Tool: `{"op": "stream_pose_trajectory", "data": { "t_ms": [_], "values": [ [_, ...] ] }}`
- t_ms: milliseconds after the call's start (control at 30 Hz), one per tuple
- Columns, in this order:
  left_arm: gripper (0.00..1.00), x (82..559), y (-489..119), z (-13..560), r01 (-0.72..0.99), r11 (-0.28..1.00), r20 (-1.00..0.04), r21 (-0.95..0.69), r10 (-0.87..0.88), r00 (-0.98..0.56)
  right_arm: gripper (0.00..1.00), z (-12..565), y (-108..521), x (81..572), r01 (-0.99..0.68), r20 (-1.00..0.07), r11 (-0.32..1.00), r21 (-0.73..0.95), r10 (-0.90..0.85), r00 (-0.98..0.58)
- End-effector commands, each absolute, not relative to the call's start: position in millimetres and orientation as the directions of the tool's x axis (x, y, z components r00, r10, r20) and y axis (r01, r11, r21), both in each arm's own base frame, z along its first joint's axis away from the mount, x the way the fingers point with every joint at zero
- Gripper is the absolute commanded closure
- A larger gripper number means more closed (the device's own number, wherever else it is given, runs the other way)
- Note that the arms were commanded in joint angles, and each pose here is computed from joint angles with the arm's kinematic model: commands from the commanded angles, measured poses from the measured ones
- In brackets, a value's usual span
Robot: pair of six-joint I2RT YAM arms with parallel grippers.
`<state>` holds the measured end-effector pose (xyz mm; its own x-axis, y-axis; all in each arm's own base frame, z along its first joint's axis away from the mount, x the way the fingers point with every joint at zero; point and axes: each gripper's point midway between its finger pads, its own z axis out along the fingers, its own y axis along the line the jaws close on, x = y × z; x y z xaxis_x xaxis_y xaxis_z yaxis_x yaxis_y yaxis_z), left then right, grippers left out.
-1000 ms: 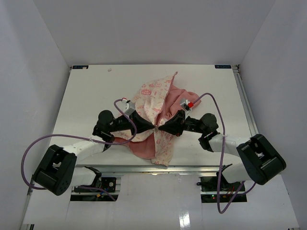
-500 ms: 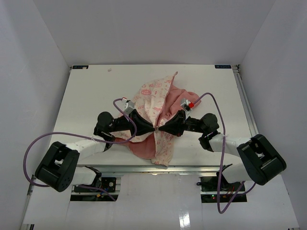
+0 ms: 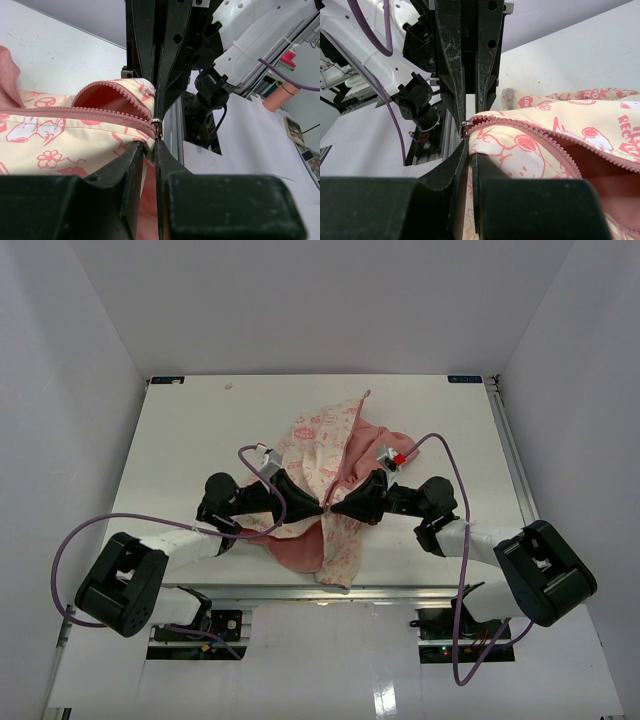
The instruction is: Zip up the jacket
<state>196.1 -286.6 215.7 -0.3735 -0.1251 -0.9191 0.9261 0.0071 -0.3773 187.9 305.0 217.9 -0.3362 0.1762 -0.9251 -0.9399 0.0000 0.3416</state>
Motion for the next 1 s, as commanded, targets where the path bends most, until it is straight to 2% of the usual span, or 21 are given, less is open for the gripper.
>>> {"op": "stream_pose_trajectory", "data": {
  "t_ms": [0, 100, 133, 500, 967],
  "values": [
    [0.79, 188.1, -288.5, 215.9, 0.932, -0.029, -0.927, -0.361, -0.097, -0.362, 0.92, 279.3, 300.7, 183.7, -0.996, -0.934, -0.029, 0.084, 0.346, -0.089],
    [0.97, 188.5, -288.8, 216.3, 0.933, -0.025, -0.928, -0.360, -0.095, -0.361, 0.92, 280.6, 301.4, 183.4, -0.996, -0.933, -0.030, 0.083, 0.349, -0.089],
    [1.00, 188.9, -288.7, 216.3, 0.933, -0.022, -0.928, -0.359, -0.095, -0.359, 0.92, 280.1, 301.5, 184.3, -0.996, -0.933, -0.028, 0.088, 0.347, -0.092],
    [1.00, 184.9, -283.5, 205.3, 0.948, 0.041, -0.948, -0.316, -0.062, -0.314, 0.92, 285.4, 304.5, 204.7, -0.994, -0.944, 0.042, 0.102, 0.319, -0.083],
    [1.00, 185.2, -290.7, 186.2, 0.949, 0.045, -0.949, -0.313, 0.018, -0.314, 0.92, 301.9, 305.2, 223.7, -0.990, -0.955, 0.109, 0.092, 0.292, -0.057]
  ]
}}
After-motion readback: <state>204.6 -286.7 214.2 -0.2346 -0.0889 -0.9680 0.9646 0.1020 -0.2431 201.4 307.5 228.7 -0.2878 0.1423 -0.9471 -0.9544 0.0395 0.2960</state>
